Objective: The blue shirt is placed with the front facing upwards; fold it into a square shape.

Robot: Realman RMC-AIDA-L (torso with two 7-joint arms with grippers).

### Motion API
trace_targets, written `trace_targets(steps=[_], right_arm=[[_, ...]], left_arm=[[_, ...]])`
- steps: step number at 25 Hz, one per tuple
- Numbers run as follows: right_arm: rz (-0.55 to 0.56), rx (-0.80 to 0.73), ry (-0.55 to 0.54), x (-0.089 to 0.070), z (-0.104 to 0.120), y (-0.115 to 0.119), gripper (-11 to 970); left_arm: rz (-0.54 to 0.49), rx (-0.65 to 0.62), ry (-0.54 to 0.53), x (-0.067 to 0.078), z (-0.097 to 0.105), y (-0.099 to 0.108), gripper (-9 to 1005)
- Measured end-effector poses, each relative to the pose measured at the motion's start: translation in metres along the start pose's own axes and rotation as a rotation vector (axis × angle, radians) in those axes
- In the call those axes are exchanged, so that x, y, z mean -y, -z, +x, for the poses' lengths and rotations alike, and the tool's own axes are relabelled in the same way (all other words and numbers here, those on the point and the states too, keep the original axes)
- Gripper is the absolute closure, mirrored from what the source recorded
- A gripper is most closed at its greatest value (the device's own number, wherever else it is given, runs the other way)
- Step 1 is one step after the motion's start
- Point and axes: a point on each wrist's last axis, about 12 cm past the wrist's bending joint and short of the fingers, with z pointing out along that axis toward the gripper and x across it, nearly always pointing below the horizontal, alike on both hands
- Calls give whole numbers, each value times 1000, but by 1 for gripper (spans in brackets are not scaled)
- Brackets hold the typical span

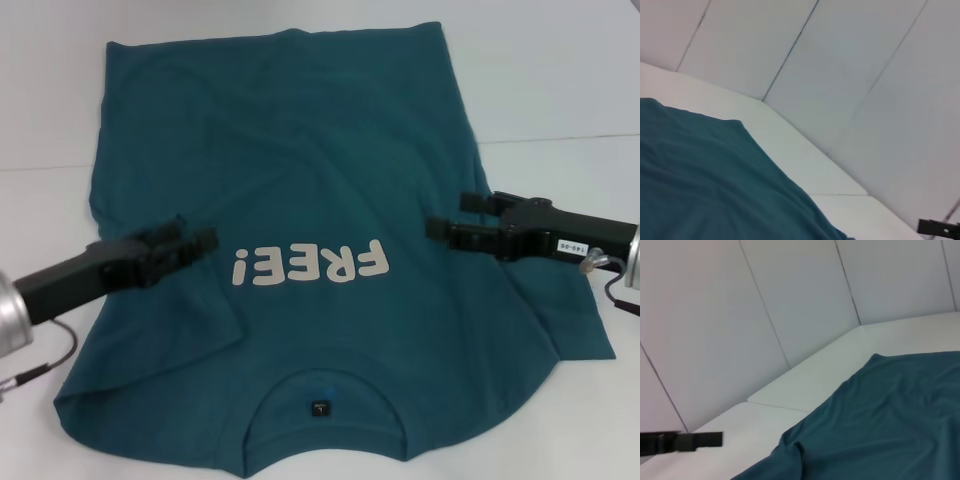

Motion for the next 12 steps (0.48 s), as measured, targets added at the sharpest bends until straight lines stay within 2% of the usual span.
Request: trace_targets(steps=[6, 12], right_arm=[[32, -12, -63, 8, -4, 14, 18], [110, -59, -157, 22, -5, 41, 18]], left_arm=[[49, -18, 1, 4, 8, 10, 179], [111, -86, -101, 11, 16, 11, 139]])
